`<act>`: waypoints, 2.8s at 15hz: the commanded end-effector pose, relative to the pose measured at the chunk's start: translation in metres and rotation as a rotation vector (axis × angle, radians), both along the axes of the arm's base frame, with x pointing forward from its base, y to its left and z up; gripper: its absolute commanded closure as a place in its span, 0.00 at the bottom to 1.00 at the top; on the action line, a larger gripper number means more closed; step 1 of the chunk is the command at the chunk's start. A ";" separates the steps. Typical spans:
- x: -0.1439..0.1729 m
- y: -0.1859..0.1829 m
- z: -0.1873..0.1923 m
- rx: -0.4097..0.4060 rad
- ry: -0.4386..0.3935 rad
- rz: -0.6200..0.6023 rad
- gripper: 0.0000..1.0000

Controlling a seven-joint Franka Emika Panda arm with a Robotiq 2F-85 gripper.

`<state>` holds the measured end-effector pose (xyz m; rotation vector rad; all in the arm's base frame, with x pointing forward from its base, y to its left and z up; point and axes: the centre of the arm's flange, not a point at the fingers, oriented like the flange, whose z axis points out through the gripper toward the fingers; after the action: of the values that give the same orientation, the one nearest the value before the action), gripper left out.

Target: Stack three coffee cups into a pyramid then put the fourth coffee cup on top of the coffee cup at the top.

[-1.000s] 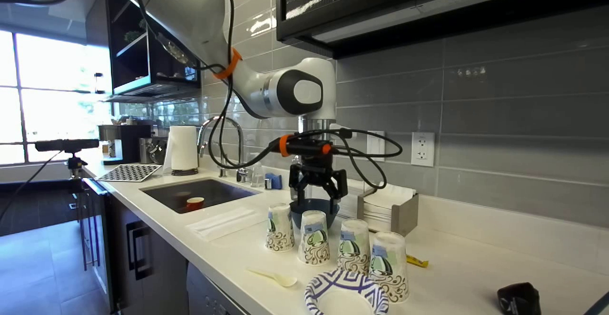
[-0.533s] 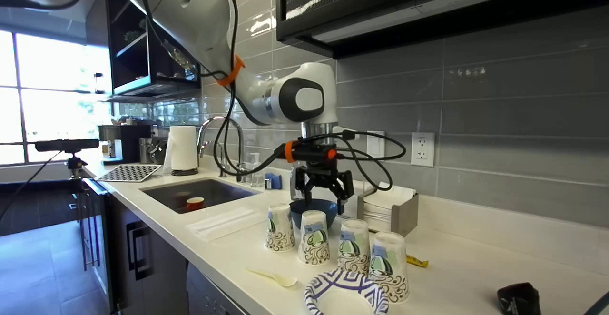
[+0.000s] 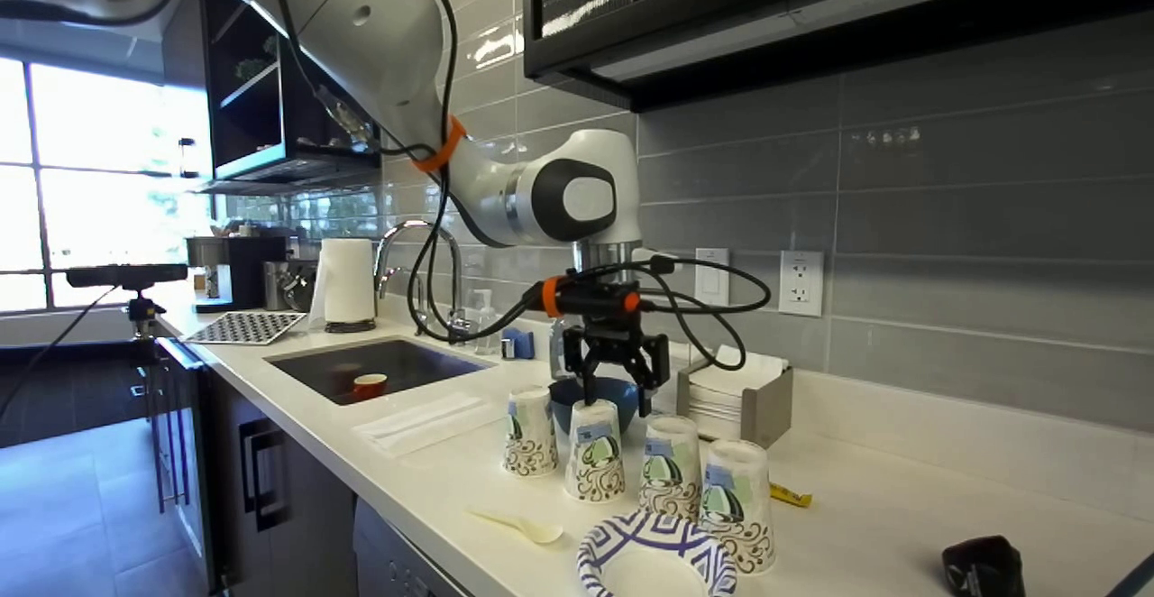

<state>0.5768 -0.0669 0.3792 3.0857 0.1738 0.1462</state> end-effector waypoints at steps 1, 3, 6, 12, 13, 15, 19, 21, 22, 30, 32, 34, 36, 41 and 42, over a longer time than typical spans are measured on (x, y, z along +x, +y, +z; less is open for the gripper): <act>-0.001 0.001 -0.003 -0.017 -0.016 0.020 0.46; -0.001 0.000 -0.004 -0.015 -0.016 0.021 0.60; -0.001 0.000 -0.005 -0.011 -0.014 0.022 0.81; 0.000 0.000 -0.005 -0.006 -0.004 0.022 1.00; -0.001 0.001 -0.002 -0.004 -0.006 0.022 1.00; -0.002 0.002 0.006 -0.005 -0.010 0.021 0.99; -0.011 0.004 0.046 -0.021 -0.054 0.017 0.99; -0.017 0.006 0.074 -0.036 -0.090 0.018 0.99; -0.021 0.005 0.089 -0.052 -0.110 0.020 0.99; -0.032 -0.013 0.157 -0.101 -0.235 -0.011 0.99; -0.034 -0.014 0.162 -0.101 -0.241 -0.014 0.98; -0.033 -0.013 0.158 -0.100 -0.232 -0.011 0.98; -0.027 -0.026 0.159 -0.136 -0.236 -0.064 0.99; -0.022 -0.069 0.169 -0.185 -0.216 -0.188 0.99; -0.022 -0.076 0.170 -0.197 -0.204 -0.209 0.99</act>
<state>0.5433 -0.1263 0.5421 2.8849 -0.0464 0.4587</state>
